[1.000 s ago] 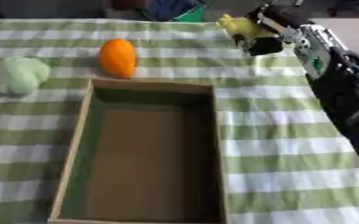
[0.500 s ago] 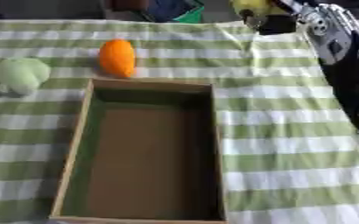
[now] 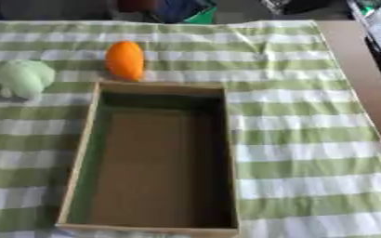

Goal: Pick up objects on the table and place them in the box.

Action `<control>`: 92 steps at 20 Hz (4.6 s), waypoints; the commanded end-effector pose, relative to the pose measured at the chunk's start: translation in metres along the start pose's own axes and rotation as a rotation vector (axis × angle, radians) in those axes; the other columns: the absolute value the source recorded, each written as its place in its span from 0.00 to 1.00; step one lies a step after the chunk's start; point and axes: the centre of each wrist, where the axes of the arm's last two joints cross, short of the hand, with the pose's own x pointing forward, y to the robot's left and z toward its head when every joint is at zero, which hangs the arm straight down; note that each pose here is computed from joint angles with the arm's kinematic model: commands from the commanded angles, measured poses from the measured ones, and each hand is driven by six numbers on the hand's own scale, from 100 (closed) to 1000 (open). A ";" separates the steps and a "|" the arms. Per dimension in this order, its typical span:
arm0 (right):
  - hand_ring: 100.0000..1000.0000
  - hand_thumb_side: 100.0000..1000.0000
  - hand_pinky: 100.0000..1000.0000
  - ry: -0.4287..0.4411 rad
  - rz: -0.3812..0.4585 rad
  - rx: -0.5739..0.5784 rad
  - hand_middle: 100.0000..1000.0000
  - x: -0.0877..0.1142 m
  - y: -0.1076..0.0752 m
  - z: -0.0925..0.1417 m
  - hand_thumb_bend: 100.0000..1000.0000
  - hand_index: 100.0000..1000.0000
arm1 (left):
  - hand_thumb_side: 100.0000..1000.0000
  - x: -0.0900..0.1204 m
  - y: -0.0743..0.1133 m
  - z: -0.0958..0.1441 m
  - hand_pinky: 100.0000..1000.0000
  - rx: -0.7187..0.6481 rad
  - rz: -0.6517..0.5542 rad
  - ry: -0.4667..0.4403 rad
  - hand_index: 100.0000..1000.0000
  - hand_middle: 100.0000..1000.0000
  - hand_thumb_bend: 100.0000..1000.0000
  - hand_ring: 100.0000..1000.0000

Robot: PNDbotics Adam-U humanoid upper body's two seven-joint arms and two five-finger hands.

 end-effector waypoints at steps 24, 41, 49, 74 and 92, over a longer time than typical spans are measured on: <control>0.63 0.52 0.62 -0.415 -0.184 0.142 0.43 0.143 0.017 -0.029 0.00 0.65 | 0.95 0.010 -0.002 -0.012 0.44 -0.013 0.016 -0.042 0.70 0.64 0.00 0.69; 0.67 0.45 0.62 -0.470 -0.189 0.527 0.48 0.146 0.083 -0.048 0.00 0.68 | 0.96 0.009 -0.003 -0.011 0.44 -0.022 0.018 -0.040 0.70 0.63 0.00 0.69; 0.77 0.48 0.68 -0.525 -0.145 0.667 0.69 0.145 0.090 -0.053 0.00 0.83 | 0.96 0.009 -0.003 -0.012 0.43 -0.022 0.018 -0.042 0.70 0.64 0.00 0.69; 0.82 0.67 0.73 -0.450 -0.107 0.484 0.79 0.122 0.034 -0.030 0.45 0.95 | 0.96 0.009 -0.002 -0.012 0.43 -0.013 0.014 -0.039 0.70 0.64 0.00 0.69; 0.77 0.84 0.71 -0.137 -0.404 -0.411 0.68 0.100 -0.028 0.061 0.01 0.91 | 0.75 0.015 0.034 -0.049 0.44 -0.116 -0.311 -0.248 0.76 0.67 0.00 0.70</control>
